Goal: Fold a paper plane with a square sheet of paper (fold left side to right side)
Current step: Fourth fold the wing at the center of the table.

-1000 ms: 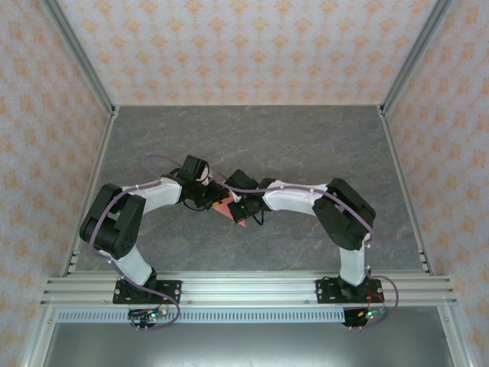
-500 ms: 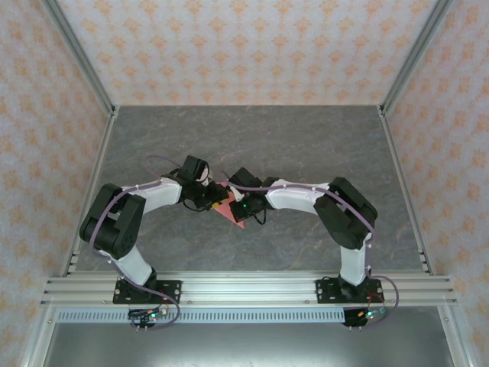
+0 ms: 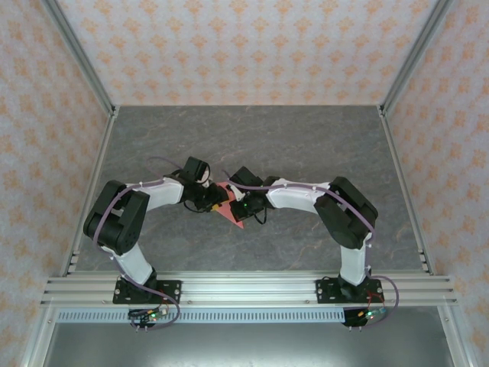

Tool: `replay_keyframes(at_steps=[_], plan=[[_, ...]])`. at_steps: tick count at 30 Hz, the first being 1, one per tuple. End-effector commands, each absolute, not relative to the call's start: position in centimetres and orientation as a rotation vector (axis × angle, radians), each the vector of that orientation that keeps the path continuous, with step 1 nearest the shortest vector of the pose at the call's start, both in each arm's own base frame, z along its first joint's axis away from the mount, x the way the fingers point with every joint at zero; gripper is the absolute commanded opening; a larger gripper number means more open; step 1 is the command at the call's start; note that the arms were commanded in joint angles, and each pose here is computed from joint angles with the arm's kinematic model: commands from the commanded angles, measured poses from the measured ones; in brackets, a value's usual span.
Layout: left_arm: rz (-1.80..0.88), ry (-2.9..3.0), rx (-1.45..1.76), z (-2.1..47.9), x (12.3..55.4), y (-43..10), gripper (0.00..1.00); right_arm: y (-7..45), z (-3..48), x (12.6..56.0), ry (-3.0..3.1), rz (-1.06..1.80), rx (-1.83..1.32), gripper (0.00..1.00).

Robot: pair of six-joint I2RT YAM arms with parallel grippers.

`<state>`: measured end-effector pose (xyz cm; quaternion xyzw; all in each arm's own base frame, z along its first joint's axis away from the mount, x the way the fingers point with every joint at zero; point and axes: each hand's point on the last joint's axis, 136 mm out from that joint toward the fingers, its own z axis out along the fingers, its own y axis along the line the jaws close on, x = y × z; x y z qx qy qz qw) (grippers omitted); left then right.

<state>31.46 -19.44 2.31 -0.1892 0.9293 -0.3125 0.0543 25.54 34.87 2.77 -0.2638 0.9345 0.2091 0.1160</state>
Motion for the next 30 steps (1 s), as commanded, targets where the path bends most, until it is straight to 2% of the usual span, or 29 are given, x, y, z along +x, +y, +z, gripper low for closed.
replay_keyframes(at_steps=[1, 30], plan=[[-0.931, 2.818, -0.559, 2.0, 31.9, -19.5, 0.36, 34.5, 2.6, 25.2, 2.753, 0.611, -0.768, 0.03], [-0.878, 2.855, -0.562, 0.9, 31.1, -18.9, 0.36, 34.8, 2.9, 25.3, 2.744, 0.647, -0.777, 0.05]])
